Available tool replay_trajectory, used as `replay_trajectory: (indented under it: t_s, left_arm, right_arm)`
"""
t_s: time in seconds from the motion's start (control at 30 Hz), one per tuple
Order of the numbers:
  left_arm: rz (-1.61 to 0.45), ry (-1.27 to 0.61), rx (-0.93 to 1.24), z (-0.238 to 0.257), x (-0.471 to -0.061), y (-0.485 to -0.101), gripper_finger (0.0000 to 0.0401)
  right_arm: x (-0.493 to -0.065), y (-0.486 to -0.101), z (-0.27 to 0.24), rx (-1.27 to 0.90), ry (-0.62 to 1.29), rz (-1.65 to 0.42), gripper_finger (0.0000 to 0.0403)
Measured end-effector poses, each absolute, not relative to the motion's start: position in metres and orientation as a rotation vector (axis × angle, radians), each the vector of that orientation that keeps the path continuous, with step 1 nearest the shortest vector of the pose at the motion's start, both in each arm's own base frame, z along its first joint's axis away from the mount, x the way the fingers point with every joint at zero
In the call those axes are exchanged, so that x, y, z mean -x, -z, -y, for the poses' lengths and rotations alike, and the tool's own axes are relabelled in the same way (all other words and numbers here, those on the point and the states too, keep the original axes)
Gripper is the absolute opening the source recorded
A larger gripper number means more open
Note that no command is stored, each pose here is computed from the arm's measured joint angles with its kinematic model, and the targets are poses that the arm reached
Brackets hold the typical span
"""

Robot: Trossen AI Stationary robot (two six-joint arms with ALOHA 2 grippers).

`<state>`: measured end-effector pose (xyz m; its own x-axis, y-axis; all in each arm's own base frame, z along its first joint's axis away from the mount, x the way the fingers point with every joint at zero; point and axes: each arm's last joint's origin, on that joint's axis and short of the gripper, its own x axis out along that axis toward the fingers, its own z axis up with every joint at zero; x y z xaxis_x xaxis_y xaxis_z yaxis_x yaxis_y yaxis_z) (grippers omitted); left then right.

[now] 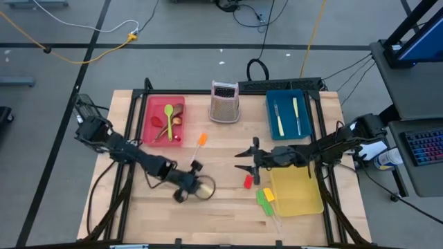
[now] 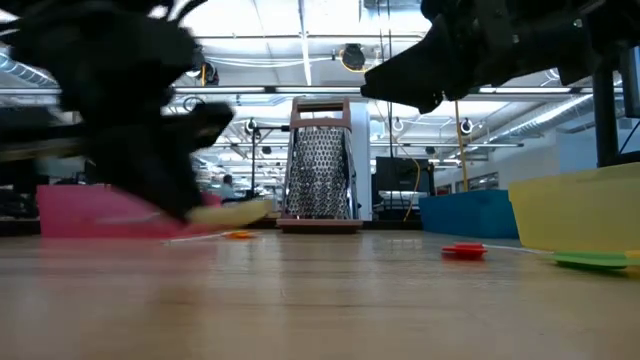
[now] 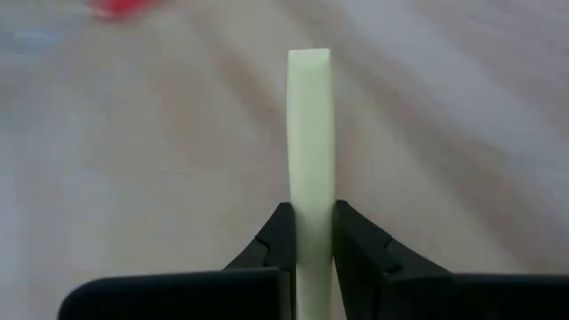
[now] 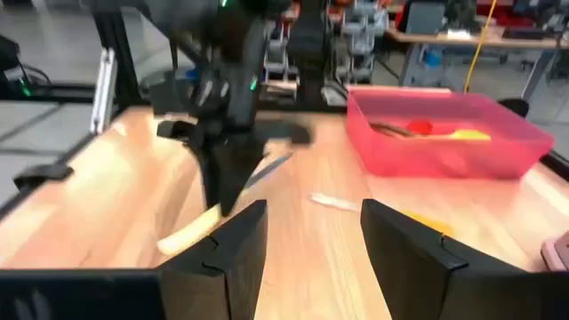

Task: Pick & Place Kitchen Items
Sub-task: Put the yellow knife into the blue bin

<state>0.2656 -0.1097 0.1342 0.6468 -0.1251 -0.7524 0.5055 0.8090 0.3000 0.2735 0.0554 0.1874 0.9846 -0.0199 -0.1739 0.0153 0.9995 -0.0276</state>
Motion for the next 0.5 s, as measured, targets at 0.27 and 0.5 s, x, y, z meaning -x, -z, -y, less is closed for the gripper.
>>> replay_trajectory:
  t_s: [0.27, 0.5]
  left_arm:
    - [-0.707, 0.1, -0.462, 0.061, -0.303, -0.161, 0.005]
    - [-0.535, 0.007, -0.37, 0.04, -0.32, -0.18, 0.0053]
  right_arm:
    - [-0.274, -0.185, -0.054, 0.078, 0.043, -0.229, 0.0176]
    - [-0.276, -0.185, -0.044, 0.143, 0.087, -0.234, 0.0176]
